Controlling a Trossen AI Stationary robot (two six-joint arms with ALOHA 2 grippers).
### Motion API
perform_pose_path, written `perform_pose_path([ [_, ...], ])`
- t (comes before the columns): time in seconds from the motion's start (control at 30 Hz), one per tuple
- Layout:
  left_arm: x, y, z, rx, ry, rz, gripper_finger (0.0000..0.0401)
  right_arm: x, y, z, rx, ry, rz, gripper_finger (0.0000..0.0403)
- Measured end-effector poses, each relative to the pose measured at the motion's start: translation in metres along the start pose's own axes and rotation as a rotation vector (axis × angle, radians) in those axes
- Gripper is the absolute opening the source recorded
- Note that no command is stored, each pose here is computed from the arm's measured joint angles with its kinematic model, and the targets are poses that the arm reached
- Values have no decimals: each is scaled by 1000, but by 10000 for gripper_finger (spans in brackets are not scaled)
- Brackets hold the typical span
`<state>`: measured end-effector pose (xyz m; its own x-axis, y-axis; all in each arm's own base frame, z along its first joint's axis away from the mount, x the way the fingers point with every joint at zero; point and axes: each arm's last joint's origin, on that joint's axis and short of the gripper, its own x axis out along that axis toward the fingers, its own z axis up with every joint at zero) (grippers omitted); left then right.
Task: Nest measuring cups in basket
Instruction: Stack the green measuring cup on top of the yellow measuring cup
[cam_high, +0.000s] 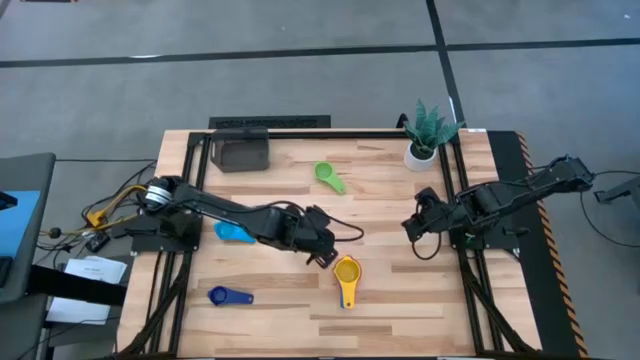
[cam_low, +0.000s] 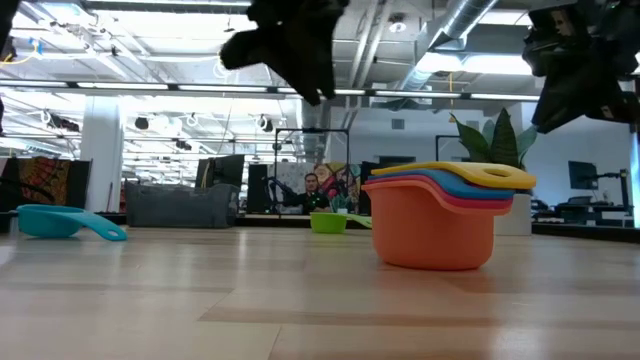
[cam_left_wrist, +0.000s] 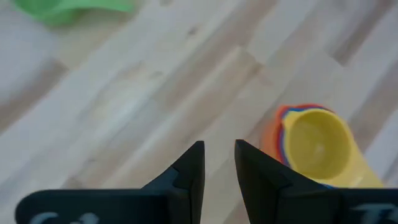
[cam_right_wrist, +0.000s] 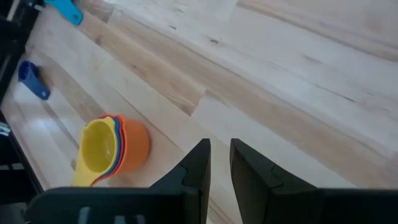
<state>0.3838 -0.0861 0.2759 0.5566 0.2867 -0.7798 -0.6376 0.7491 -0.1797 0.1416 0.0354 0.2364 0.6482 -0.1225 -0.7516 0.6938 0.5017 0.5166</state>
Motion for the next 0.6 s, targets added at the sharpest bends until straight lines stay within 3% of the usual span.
perform_pose_path([
  [0.6, 1, 34, -23, 38, 210, 245, 75, 0, 2, 1, -4, -7, 20, 85],
])
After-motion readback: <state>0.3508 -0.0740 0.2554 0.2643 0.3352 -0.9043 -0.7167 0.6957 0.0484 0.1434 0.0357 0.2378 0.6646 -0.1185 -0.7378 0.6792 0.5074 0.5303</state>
